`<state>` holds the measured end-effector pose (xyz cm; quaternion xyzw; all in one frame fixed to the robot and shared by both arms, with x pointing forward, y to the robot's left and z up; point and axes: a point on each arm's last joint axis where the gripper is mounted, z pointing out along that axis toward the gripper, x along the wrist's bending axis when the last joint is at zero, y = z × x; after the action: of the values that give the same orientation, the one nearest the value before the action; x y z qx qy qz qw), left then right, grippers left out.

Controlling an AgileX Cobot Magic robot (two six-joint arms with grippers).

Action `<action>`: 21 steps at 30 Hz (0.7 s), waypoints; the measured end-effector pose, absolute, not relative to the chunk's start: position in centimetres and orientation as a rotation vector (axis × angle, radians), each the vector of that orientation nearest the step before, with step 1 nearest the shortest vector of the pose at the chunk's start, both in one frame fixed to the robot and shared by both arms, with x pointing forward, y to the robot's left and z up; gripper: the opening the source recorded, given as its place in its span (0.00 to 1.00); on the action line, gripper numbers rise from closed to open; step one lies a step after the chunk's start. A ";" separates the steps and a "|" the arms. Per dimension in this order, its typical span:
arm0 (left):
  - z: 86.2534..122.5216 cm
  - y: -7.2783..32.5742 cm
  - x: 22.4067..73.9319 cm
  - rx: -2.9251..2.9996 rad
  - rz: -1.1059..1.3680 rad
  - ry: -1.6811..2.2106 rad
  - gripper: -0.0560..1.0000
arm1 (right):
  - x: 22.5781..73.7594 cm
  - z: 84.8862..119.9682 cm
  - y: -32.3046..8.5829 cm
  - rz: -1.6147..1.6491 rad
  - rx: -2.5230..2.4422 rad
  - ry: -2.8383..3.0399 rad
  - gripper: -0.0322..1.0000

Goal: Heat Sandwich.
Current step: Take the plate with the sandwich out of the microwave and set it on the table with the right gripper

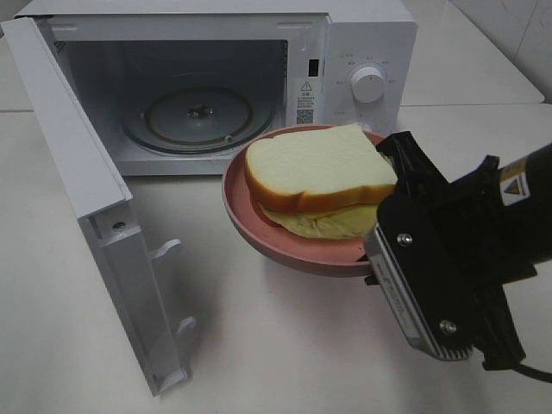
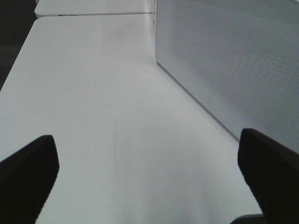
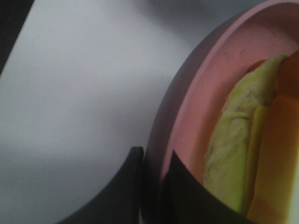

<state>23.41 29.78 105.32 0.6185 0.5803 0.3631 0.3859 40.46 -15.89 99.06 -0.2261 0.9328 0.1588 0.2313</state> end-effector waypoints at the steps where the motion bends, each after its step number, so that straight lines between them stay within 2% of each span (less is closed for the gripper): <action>1: 105.3 29.8 23.4 1.575 0.925 1.478 0.99 | 40.1 99.1 -16.1 0.442 -0.608 2.565 0.11; 12: 105.3 29.8 23.4 1.575 0.925 1.478 0.99 | 37.4 99.3 -18.9 0.382 -0.536 2.584 0.11; 21: 105.3 29.8 23.4 1.575 0.925 1.478 0.99 | 37.0 99.4 -20.3 0.290 -0.357 2.613 0.11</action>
<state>23.41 29.78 105.32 0.6185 0.5803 0.3631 0.3859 37.04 -20.28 99.44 -0.1306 0.9556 0.1062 0.2419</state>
